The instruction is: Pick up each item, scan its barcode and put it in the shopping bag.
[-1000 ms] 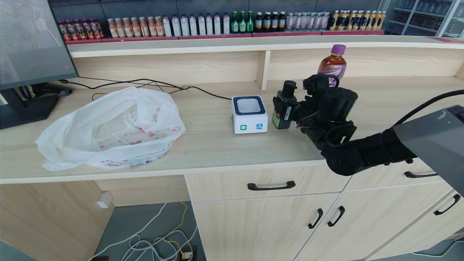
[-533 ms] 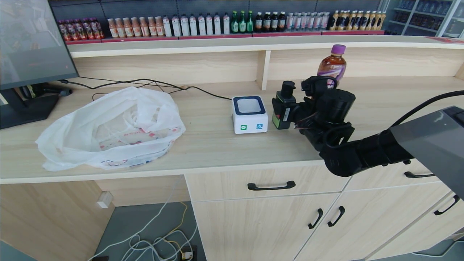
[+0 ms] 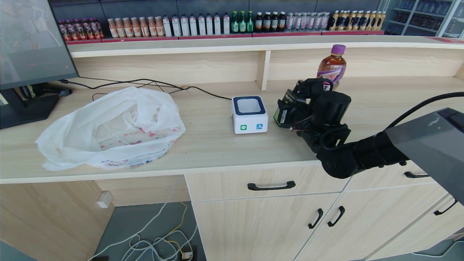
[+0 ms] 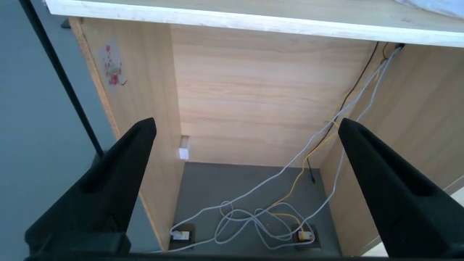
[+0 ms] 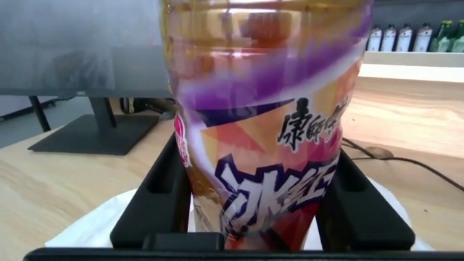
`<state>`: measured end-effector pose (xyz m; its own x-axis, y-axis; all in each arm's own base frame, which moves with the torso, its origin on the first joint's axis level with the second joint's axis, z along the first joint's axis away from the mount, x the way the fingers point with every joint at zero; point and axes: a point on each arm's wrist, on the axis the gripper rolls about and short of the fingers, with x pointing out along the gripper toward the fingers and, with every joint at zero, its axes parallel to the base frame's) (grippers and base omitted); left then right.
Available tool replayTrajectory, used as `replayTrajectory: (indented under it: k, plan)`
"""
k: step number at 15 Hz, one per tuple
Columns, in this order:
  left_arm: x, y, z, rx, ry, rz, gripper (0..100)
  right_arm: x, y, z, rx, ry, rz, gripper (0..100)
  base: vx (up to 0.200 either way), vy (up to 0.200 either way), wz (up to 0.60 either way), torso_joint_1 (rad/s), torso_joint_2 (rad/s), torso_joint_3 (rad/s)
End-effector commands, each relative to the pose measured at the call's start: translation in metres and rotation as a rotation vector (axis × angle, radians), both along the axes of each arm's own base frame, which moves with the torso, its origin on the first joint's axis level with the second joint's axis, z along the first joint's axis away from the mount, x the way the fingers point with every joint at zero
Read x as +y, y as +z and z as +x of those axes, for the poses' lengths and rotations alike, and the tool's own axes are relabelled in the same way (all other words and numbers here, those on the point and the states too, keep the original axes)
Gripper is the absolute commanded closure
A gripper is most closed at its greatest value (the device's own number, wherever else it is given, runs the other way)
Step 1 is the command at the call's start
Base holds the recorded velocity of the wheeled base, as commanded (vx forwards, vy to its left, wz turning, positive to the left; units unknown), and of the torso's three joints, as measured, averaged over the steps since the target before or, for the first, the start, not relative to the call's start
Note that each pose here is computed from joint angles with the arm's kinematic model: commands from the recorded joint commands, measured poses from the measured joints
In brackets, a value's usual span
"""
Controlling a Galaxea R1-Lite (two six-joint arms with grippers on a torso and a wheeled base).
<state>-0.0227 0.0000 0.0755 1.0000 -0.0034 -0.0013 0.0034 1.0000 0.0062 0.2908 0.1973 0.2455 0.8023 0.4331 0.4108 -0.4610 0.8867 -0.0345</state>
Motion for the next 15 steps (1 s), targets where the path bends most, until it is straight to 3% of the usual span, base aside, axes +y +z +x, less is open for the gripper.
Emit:
replayTrajectory:
  k: [1, 7, 15]
  plan:
    - [0.0, 0.0, 0.0, 0.0, 0.0, 0.0, 0, 0.026, -0.005, 0.014, 0.029, 0.004, -0.006, 100, 0.0, 0.0, 0.0, 0.0, 0.0, 0.0]
    - [0.0, 0.0, 0.0, 0.0, -0.003, 0.0, 0, 0.062, -0.014, 0.047, 0.049, -0.059, 0.006, 100, 0.0, 0.0, 0.0, 0.0, 0.0, 0.0]
    - [0.0, 0.0, 0.0, 0.0, -0.001, 0.0, 0, 0.074, -0.028, 0.078, 0.084, -0.095, -0.016, 100, 0.0, 0.0, 0.0, 0.0, 0.0, 0.0]
